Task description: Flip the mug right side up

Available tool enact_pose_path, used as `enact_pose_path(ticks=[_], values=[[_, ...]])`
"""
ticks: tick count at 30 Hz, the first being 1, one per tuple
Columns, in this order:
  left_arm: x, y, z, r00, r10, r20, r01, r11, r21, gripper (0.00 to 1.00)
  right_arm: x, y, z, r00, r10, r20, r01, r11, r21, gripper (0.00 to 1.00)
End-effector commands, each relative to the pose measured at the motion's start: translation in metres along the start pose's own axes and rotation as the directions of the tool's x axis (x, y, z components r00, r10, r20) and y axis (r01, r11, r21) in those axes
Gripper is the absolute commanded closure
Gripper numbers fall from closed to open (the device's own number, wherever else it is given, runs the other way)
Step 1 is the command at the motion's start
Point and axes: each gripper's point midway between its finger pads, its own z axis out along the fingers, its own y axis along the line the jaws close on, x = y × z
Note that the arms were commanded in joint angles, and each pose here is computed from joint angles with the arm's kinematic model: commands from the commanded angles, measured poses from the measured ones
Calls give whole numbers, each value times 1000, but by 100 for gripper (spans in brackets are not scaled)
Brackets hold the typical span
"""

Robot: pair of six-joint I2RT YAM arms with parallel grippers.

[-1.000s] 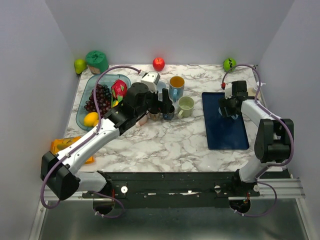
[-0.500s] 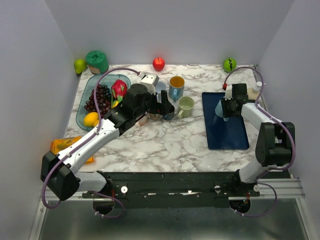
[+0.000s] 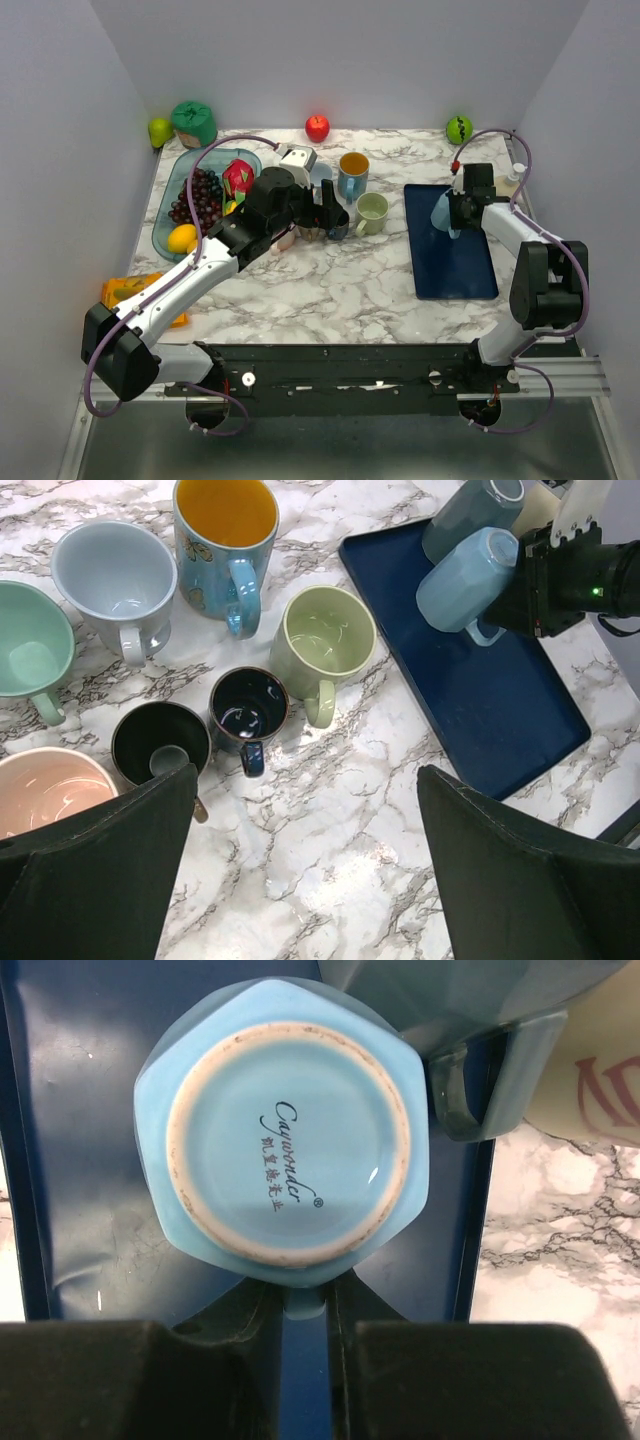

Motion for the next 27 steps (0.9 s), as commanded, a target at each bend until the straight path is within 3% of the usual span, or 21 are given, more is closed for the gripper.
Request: enact_pose_path(ticks=[1, 9, 18, 27], values=[[-7, -5, -2, 1000, -4, 22, 3, 1000, 27, 1, -14, -3, 4, 999, 42, 24, -43, 999, 28, 99], [-4, -8, -2, 1000, -23, 17, 22, 998, 50, 1, -20, 6, -14, 991, 108, 73, -108, 994, -7, 99], [-5, -14, -3, 999, -44, 17, 43, 996, 78, 1, -33, 37, -58, 952, 285, 110, -261, 946, -190, 99], [-6, -18, -6, 997, -67, 25, 64, 993, 99, 1, -49, 55, -113, 903, 392, 176, -316, 884, -344, 99]])
